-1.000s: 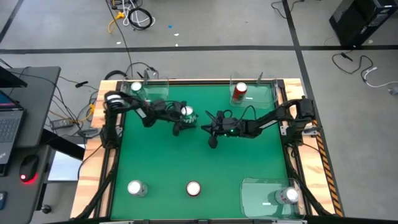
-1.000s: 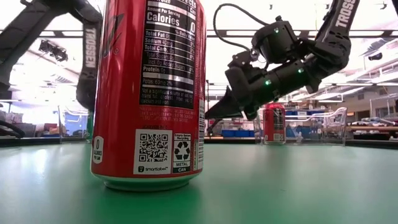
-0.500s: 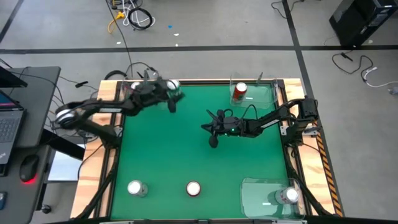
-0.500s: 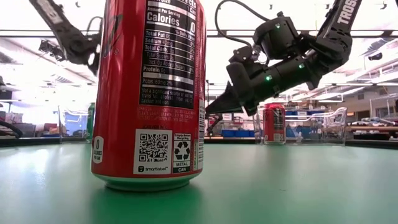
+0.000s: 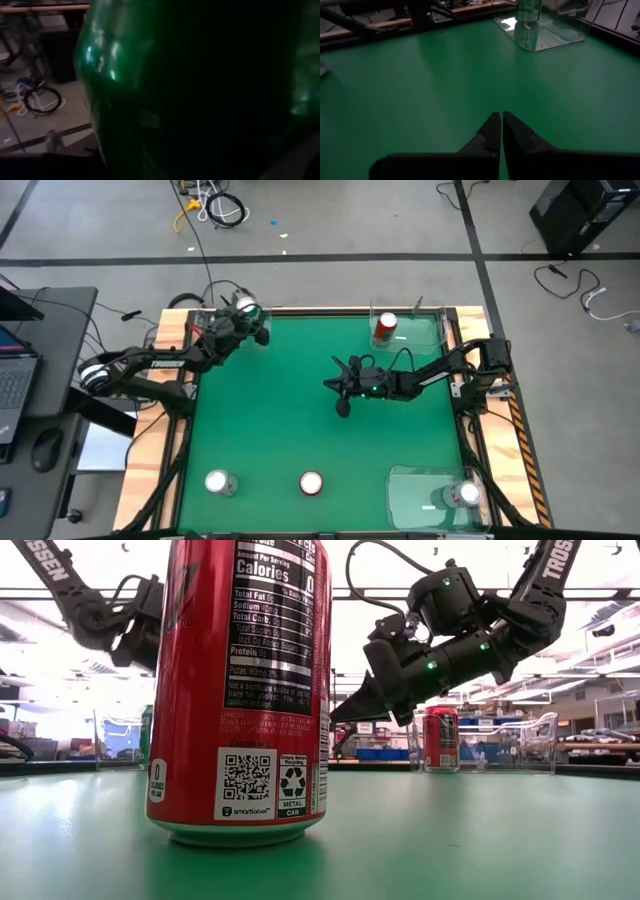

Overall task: Sort soda cans
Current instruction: Put the green soda can into the top left transparent bin

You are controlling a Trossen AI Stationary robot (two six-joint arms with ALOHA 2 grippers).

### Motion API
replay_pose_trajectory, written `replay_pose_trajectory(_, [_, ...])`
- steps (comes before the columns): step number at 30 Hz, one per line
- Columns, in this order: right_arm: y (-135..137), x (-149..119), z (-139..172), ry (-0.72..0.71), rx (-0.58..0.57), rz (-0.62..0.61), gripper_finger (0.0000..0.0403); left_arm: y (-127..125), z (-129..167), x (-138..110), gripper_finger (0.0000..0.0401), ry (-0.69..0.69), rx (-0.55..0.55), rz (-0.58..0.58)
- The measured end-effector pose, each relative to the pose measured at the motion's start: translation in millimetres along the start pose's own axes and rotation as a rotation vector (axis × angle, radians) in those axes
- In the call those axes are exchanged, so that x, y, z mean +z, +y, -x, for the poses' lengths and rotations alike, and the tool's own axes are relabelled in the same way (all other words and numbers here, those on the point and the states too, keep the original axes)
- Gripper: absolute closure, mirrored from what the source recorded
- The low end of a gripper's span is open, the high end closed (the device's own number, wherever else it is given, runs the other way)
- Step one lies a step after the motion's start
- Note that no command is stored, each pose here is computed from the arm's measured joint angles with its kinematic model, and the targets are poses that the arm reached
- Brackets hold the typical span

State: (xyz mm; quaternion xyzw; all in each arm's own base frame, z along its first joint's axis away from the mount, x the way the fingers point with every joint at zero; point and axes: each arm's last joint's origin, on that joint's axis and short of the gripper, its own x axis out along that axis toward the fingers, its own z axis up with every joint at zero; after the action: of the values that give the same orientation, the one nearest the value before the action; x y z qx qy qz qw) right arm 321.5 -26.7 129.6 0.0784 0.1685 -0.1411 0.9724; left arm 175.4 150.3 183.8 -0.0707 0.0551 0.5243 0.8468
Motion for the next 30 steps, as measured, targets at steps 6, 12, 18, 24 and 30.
replay_pose_trajectory(6, [-0.4,1.0,-0.1,-0.009,0.0,-0.002,0.0396,4.1,1.9,-15.9,0.0107,-0.01,0.038,0.029])
replay_pose_trajectory(12, [-0.3,1.3,-0.1,-0.013,0.001,-0.003,0.0396,4.3,-2.3,-21.3,0.0107,-0.012,0.089,0.007])
replay_pose_trajectory(18, [-0.3,1.4,-0.1,-0.014,0.001,-0.003,0.0396,4.3,-6.0,-30.4,0.0107,0.018,0.105,0.021])
replay_pose_trajectory(24, [-0.3,1.3,-0.2,-0.013,0.001,-0.002,0.0396,4.3,-5.9,-32.3,0.0107,0.031,0.094,0.041])
replay_pose_trajectory(30, [-0.3,1.3,-0.2,-0.014,0.001,-0.001,0.0396,3.1,-6.3,-32.4,0.0096,0.033,0.059,0.053])
